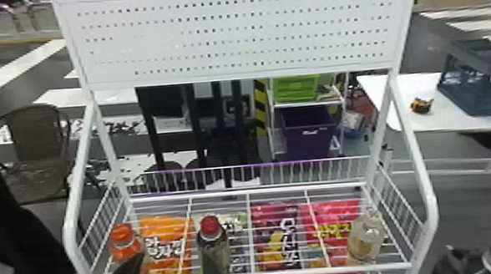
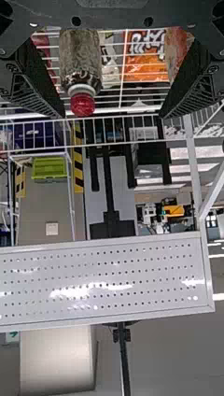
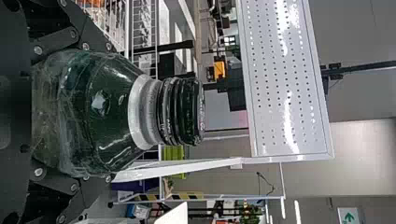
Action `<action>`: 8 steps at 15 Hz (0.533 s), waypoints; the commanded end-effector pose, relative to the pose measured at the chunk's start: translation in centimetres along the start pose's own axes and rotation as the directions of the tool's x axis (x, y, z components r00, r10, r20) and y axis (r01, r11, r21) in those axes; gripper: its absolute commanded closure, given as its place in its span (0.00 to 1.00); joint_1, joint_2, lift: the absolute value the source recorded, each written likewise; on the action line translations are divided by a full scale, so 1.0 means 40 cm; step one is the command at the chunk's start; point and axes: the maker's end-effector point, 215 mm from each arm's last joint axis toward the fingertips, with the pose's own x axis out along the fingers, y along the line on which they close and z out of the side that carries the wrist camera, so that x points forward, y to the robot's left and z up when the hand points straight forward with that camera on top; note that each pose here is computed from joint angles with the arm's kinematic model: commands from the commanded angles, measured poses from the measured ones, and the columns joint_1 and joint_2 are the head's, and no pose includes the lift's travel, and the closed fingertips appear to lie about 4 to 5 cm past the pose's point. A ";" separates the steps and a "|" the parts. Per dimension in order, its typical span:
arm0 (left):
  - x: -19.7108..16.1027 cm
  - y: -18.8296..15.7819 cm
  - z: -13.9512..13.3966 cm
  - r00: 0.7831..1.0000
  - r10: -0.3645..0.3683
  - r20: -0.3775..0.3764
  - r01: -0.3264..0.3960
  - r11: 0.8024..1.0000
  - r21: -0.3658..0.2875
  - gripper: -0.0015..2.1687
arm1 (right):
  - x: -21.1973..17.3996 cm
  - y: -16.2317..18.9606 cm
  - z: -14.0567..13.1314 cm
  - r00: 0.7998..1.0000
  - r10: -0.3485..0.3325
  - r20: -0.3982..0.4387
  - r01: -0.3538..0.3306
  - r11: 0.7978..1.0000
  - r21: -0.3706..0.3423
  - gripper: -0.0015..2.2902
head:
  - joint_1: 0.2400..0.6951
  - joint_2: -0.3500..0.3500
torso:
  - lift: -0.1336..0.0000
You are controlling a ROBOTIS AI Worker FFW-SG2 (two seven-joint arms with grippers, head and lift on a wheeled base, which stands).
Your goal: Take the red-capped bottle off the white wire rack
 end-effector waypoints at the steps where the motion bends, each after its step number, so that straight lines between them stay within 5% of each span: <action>1: -0.013 -0.042 -0.049 0.999 -0.033 -0.028 0.032 0.999 -0.005 0.07 | -0.001 -0.001 -0.003 1.000 -0.001 -0.001 0.001 1.000 0.001 0.44 | 0.57 0.50 | 1.00; 8: 0.027 -0.226 -0.209 0.990 -0.134 -0.050 0.131 0.990 -0.052 0.07 | -0.015 -0.001 -0.010 1.000 -0.002 -0.001 0.002 1.000 -0.001 0.44 | 0.57 0.50 | 1.00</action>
